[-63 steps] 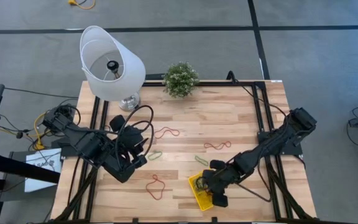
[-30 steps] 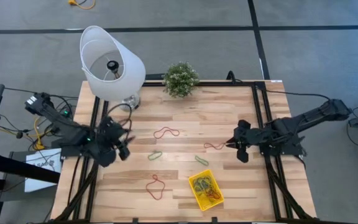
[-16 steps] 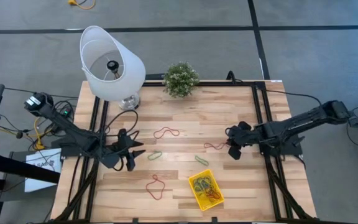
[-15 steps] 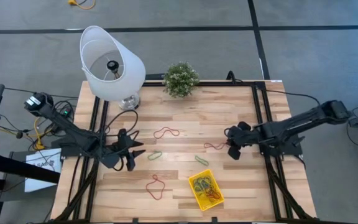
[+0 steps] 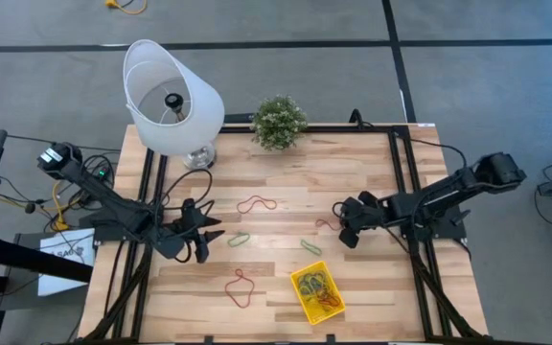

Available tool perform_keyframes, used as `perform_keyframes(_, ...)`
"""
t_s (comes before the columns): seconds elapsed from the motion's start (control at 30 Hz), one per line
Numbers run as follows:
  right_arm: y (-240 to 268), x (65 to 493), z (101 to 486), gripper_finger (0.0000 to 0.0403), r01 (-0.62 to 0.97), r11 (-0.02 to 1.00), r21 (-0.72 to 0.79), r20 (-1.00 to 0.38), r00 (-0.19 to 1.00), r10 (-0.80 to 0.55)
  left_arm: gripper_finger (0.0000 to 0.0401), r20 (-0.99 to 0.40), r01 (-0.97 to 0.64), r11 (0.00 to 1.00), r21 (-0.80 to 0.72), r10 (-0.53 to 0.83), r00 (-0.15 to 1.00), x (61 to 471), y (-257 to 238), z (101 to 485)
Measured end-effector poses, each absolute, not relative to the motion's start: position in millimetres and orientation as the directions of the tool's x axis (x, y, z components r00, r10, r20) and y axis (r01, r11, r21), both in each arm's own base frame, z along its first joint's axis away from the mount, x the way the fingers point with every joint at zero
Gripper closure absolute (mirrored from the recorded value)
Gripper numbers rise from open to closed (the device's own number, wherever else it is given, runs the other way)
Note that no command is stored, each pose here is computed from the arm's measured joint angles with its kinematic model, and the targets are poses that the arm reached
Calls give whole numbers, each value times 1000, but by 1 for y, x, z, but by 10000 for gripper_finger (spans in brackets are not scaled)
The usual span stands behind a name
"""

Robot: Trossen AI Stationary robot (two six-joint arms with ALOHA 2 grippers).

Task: Pick and place items into bin
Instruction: Put the right red rubber band into the bin

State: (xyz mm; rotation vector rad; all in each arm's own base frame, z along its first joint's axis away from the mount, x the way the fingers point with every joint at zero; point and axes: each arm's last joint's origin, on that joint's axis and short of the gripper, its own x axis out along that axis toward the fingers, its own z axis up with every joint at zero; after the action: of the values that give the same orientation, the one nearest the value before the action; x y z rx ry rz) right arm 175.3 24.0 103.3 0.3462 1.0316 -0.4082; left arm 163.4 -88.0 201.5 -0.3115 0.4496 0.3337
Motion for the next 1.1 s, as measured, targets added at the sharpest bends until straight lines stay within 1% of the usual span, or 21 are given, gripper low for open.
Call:
perform_keyframes(0.1,24,175,104,354,508,855,103,-864,472,-176,253,-470,-379,899,-218,244,848,163,-88,201)
perform_keyframes(0.2,24,176,107,391,499,857,131,-842,512,-170,253,-473,-380,900,-214,245,846,164,-88,200)
perform_keyframes(0.3,24,177,109,395,496,857,143,-833,528,-166,253,-471,-380,899,-216,244,847,164,-89,200)
perform_keyframes(0.4,29,179,113,399,483,852,202,-815,565,-127,253,-471,-380,899,-216,244,847,164,-89,200)
perform_keyframes(0.47,38,184,124,399,425,866,262,-779,623,-70,253,-472,-380,899,-216,245,847,164,-89,200)
perform_keyframes(0.53,50,191,143,400,347,877,332,-708,706,-11,253,-472,-380,899,-216,245,847,164,-89,200)
perform_keyframes(0.67,80,198,196,401,96,903,419,-507,850,144,253,-463,-392,896,-211,261,847,164,-88,201)
perform_keyframes(0.77,103,193,233,401,-58,898,437,-386,889,245,253,-461,-396,893,-212,266,847,164,-88,201)
perform_keyframes(0.83,118,187,248,401,-127,892,433,-338,895,292,253,-461,-396,893,-212,266,847,164,-88,201)
perform_keyframes(0.9,133,182,256,402,-179,882,437,-313,888,336,253,-461,-396,893,-212,266,847,164,-88,201)
perform_keyframes(0.97,148,180,255,402,-191,873,449,-304,886,350,253,-460,-397,893,-212,267,847,164,-88,201)
perform_keyframes(1.1,169,183,232,402,-107,883,456,-366,883,296,253,-452,-411,889,-202,288,844,163,-87,198)
